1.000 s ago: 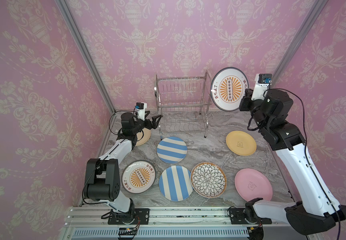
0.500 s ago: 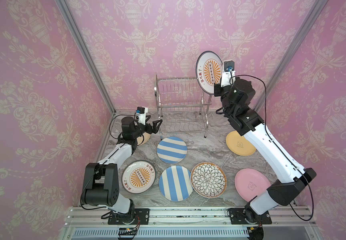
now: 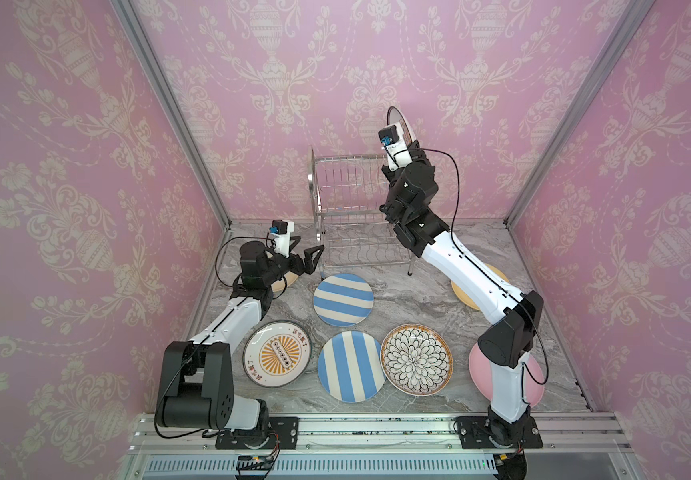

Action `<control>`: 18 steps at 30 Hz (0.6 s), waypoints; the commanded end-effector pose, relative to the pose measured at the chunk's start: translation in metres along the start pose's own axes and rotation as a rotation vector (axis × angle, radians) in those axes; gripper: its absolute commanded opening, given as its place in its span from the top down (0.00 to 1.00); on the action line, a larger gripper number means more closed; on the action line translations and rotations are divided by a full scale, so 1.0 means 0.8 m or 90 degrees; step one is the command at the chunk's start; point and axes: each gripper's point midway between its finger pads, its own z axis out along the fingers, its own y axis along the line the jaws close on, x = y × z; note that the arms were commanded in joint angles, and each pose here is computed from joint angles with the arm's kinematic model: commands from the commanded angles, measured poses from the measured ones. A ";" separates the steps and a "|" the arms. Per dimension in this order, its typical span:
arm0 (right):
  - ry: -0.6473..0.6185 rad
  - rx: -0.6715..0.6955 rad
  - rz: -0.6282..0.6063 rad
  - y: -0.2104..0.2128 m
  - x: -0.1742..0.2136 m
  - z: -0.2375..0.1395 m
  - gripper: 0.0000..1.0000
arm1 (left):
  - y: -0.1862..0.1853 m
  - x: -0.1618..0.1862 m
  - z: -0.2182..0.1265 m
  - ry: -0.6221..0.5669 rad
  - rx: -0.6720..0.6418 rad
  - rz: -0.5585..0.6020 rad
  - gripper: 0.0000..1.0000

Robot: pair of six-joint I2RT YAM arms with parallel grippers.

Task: Load the plates into the dish rack
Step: 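Lift the sunburst plate upright with the right gripper toward the dish rack, then lower the held sunburst plate into the rack's upper slots with the right gripper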

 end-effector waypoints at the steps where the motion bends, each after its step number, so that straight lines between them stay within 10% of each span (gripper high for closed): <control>1: -0.014 0.060 0.057 -0.047 -0.029 -0.001 1.00 | -0.013 -0.001 -0.008 -0.004 0.016 -0.002 0.01; 18: 0.056 0.010 0.046 0.000 0.009 0.017 1.00 | -0.006 0.009 -0.028 0.024 -0.037 -0.006 0.01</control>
